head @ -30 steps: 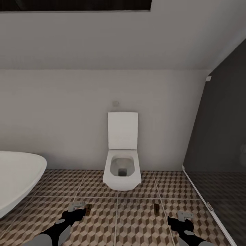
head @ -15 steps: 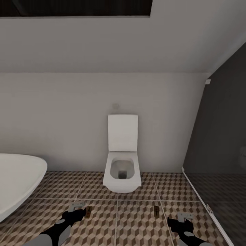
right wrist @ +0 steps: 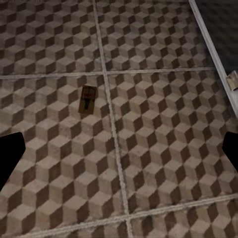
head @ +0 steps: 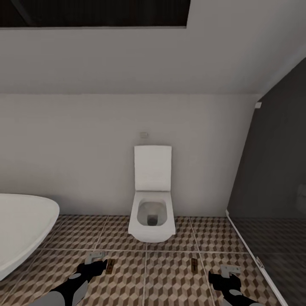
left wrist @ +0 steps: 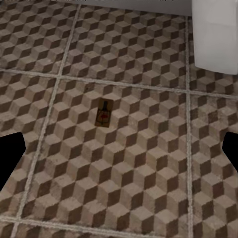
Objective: Take the four mousetraps from the cabinet in the bathroom and place them on the bathroom floor. Make sure all four end up on the same floor surface, and ensure that at least two of them are either under or directly next to the same bathroom sink.
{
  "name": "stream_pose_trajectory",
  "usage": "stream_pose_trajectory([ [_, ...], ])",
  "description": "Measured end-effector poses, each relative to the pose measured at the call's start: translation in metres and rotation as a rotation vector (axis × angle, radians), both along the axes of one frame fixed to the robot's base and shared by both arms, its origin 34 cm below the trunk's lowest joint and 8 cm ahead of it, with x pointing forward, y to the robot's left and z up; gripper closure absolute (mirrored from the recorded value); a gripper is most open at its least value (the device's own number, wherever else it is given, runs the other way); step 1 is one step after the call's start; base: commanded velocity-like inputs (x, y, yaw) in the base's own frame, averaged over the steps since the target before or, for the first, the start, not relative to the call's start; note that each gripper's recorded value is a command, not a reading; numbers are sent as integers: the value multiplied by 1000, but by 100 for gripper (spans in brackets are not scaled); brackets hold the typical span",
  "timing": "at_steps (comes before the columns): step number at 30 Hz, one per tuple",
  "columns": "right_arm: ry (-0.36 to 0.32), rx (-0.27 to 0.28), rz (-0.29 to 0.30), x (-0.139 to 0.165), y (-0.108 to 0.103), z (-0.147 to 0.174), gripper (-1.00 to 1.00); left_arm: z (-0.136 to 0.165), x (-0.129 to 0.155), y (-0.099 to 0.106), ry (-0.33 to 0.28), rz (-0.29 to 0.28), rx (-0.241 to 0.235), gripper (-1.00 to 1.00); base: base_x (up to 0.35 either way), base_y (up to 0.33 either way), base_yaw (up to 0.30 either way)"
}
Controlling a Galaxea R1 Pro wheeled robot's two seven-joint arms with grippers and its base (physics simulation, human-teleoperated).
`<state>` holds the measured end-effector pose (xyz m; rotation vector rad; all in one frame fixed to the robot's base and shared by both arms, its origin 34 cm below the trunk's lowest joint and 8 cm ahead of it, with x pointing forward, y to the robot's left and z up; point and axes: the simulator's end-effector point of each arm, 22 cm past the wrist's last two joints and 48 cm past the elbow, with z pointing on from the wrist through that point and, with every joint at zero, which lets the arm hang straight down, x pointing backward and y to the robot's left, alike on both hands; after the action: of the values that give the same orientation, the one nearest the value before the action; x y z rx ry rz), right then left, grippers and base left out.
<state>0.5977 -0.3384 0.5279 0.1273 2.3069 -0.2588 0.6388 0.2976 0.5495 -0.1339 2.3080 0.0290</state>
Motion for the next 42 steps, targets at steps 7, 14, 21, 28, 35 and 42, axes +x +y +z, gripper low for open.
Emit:
stream_pose_trajectory([
  [7, 2, -1, 0, 1, 0, 13, -100, 13, 1, -1, 0, -1, -1, -100, 0, 0, 0],
  [14, 2, 0, 0, 2, 0, 25, -100, 26, 2, -1, 0, 0, 0, -100, 0, 0, 0],
  [21, 11, 1, 1, -2, 0, 34, -100, 38, 3, -1, 1, -1, 0, -100, 0, 0, 0],
  [28, 28, 2, 2, -12, 1, 39, -100, 50, 4, -1, 2, -1, -1, -100, 0, 0, 0],
  [35, 41, 3, 2, -19, 1, 46, -100, 62, 4, -1, 3, -1, -1, -100, 0, 0, 0],
  [42, 60, 4, 3, -31, 2, 50, -100, 72, 2, -1, 10, -1, -1, -100, 0, 0, 0],
])
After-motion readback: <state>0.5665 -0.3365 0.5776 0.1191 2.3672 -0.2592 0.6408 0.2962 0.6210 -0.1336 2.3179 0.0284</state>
